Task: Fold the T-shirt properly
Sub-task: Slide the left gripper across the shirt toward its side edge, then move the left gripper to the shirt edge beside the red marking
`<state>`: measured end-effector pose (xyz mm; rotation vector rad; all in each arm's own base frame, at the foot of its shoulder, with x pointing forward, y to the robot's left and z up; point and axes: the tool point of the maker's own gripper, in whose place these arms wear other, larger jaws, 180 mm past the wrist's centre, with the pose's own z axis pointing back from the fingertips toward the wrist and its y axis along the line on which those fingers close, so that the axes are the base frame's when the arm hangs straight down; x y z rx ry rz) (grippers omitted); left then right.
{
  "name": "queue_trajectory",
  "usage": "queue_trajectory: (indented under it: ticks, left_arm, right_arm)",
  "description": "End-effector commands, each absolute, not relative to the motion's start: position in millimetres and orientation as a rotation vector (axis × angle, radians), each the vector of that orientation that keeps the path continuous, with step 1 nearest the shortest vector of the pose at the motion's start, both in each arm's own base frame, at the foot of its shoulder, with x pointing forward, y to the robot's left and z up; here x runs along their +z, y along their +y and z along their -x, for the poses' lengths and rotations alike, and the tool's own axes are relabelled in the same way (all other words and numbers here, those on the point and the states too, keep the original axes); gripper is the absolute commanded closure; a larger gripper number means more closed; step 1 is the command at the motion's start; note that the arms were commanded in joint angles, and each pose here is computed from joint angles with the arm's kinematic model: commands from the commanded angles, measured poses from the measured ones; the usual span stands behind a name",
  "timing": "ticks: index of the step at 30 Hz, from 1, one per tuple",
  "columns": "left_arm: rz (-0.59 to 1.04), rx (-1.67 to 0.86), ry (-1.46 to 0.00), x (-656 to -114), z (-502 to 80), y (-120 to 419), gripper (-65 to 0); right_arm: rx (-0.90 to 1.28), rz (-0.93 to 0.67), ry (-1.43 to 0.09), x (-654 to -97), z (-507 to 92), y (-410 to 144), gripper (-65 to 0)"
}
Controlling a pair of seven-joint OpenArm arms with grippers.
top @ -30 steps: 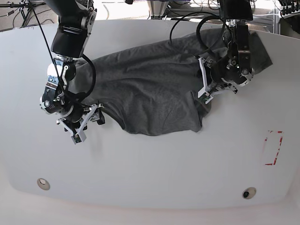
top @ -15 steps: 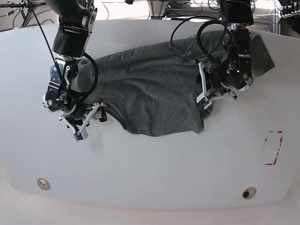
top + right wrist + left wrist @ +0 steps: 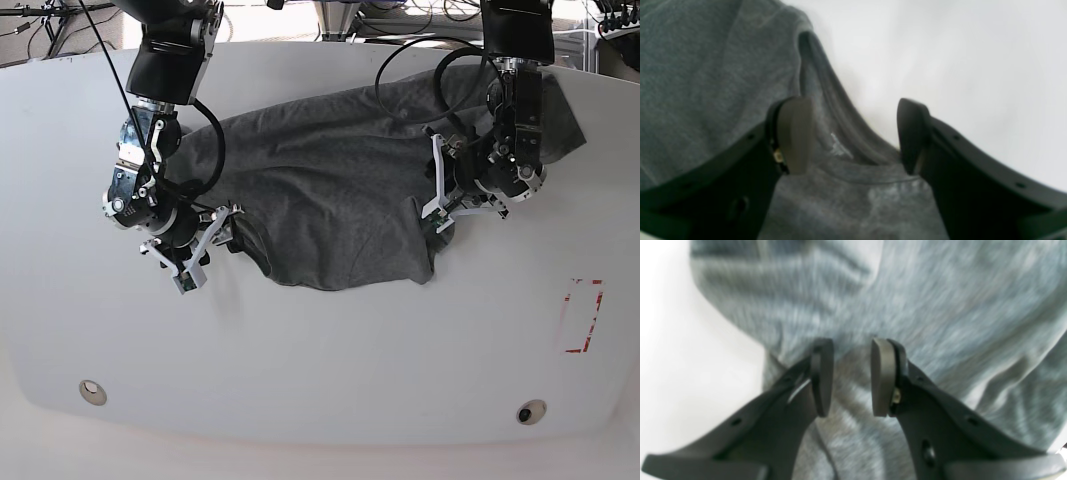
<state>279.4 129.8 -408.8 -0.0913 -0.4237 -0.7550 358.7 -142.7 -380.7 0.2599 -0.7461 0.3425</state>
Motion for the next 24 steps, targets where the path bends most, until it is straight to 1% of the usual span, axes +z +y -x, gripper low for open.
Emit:
queue_trajectory:
  ticks: [1,10,14,16,24]
  left_arm:
    - [0.081,-0.75,-0.452,-403,-289,135,-16.3]
    - [0.073,-0.7,-0.407,-416,-303,152,-15.8]
    - [0.076,-0.669,-0.381,-424,-308,161,-15.9]
    - [0.095,-0.633,-0.338,-438,-310,167,-16.4]
    - [0.11,-0.574,-0.32,-446,-320,184,-16.4]
  right_arm:
    - [0.354,-0.264,-0.813,-362,-370,-140,-37.5]
    - [0.371,-0.249,-0.856,-345,-365,-131,-39.5]
    - [0.373,-0.247,-0.843,-350,-358,-130,-40.1]
    - [0.377,-0.233,-0.818,-357,-343,-134,-39.7]
    - [0.377,-0.222,-0.788,-366,-327,-138,-39.8]
